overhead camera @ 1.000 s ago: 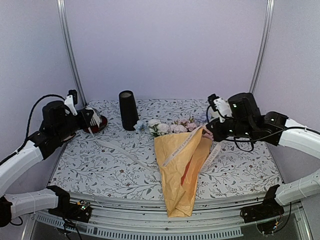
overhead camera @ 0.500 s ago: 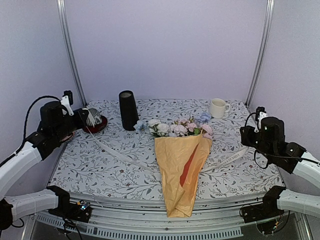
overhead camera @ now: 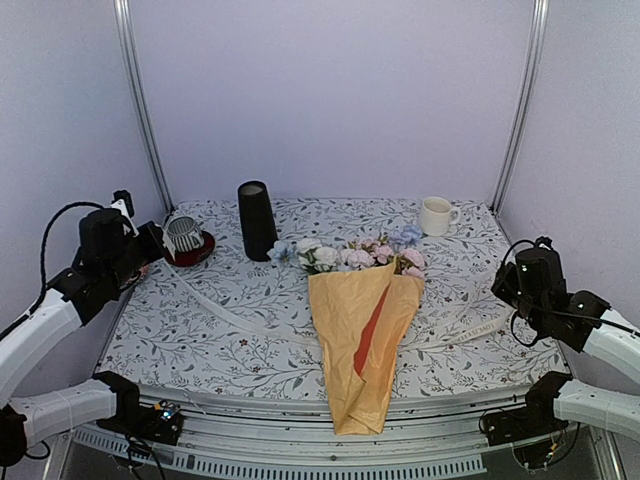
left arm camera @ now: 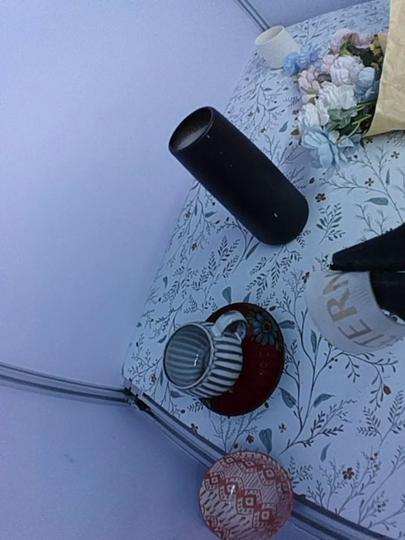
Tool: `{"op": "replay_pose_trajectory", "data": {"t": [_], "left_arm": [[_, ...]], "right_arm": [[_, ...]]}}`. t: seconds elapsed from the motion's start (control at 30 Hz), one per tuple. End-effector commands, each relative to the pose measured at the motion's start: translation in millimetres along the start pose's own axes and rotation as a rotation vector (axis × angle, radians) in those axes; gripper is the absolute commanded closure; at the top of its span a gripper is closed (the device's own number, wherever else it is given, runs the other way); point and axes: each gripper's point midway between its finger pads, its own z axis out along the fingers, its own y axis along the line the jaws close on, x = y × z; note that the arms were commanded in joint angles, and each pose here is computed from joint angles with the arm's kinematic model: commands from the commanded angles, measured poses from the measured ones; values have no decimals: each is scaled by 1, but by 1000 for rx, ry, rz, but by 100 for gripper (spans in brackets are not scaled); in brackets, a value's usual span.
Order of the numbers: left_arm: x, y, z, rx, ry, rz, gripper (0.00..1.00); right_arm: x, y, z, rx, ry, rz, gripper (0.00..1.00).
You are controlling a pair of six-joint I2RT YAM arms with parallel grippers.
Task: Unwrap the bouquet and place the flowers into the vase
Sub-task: Untie the half-tied ribbon from the folded wrapping paper.
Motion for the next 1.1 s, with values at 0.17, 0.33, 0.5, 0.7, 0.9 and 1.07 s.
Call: {"op": "replay_pose_trajectory", "data": {"t": [0.17,0.33,0.5,0.7,0.9,1.07], "left_arm": [[-8,27,-10,-127,-56,-30,99],[-18,28,-18,-131,-93,-29,98],[-27,27,-25,-127,-126,-30,97],[-33,31,-32,-143,-155,-42,89],[-33,50,-36,-249,-167,-121,33],[-44,64,-49,-338,-210,-157,13]], "right_arm": [[-32,-14,-11,89,-107,28,45],[-57,-10,-22,93,-172,6,44],[-74,-8,-30,97,-216,-11,44],[-75,-8,-30,98,-219,-30,40],[-66,-9,-25,99,-189,-32,24],[-66,-6,-25,85,-188,-37,9]]}}
